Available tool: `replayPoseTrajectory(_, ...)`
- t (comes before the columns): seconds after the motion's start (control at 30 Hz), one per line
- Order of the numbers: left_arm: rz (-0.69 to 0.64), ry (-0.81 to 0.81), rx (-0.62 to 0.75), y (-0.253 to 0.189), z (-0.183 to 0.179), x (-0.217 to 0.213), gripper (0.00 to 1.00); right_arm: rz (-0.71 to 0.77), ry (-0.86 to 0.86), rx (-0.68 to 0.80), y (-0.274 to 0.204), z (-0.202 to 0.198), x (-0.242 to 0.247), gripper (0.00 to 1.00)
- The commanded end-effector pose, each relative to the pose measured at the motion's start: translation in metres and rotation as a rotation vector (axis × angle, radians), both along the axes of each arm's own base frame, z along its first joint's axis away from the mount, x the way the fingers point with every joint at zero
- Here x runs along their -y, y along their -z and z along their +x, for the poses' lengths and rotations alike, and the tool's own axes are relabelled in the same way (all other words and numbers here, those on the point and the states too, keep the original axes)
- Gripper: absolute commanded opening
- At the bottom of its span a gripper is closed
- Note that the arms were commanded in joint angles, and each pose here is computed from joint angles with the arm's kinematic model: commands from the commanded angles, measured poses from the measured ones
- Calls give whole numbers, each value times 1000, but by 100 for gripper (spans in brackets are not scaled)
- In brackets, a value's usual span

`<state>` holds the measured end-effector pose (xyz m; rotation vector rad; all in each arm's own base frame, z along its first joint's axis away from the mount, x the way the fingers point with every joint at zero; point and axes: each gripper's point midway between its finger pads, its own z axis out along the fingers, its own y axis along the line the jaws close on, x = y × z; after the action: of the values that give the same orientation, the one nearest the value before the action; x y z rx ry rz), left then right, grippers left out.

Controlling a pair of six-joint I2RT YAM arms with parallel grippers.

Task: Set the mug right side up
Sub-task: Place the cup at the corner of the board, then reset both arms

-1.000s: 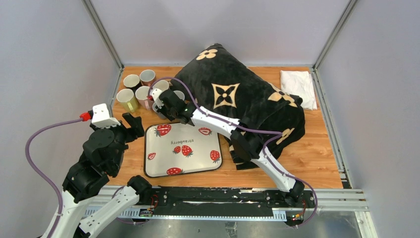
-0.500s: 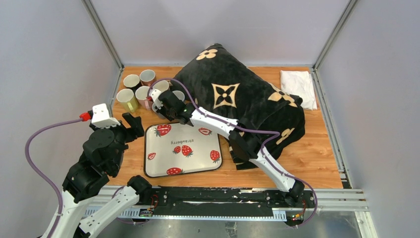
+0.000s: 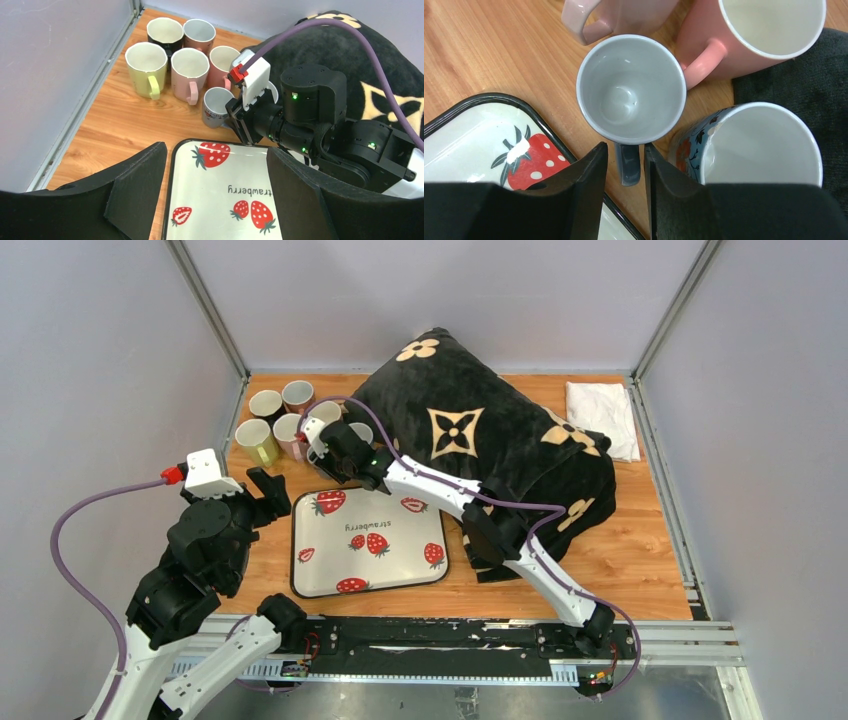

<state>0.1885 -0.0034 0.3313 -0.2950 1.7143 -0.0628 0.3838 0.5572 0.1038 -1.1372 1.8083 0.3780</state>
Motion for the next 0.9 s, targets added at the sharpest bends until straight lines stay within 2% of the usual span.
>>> replayPoseTrajectory(0.0, 1, -19, 18, -8, -1, -5, 80, 101, -20, 51, -59, -6, -8, 38)
replayPoseTrajectory(0.3, -22, -9, 40, -15, 0, -2, 80, 188, -28, 84, -119, -28, 22, 40)
replayPoseTrajectory(0.63, -37, 24, 61, -21, 6, 8, 83, 268, 16, 159, -187, -65, 99, 49)
replayPoseTrajectory(0.73, -43, 27, 74, -24, 8, 10, 87, 292, 46, 157, -199, -75, 129, 56)
replayPoseTrajectory(0.87, -52, 41, 91, -27, 12, 14, 99, 327, 102, 147, -211, -83, 174, 68)
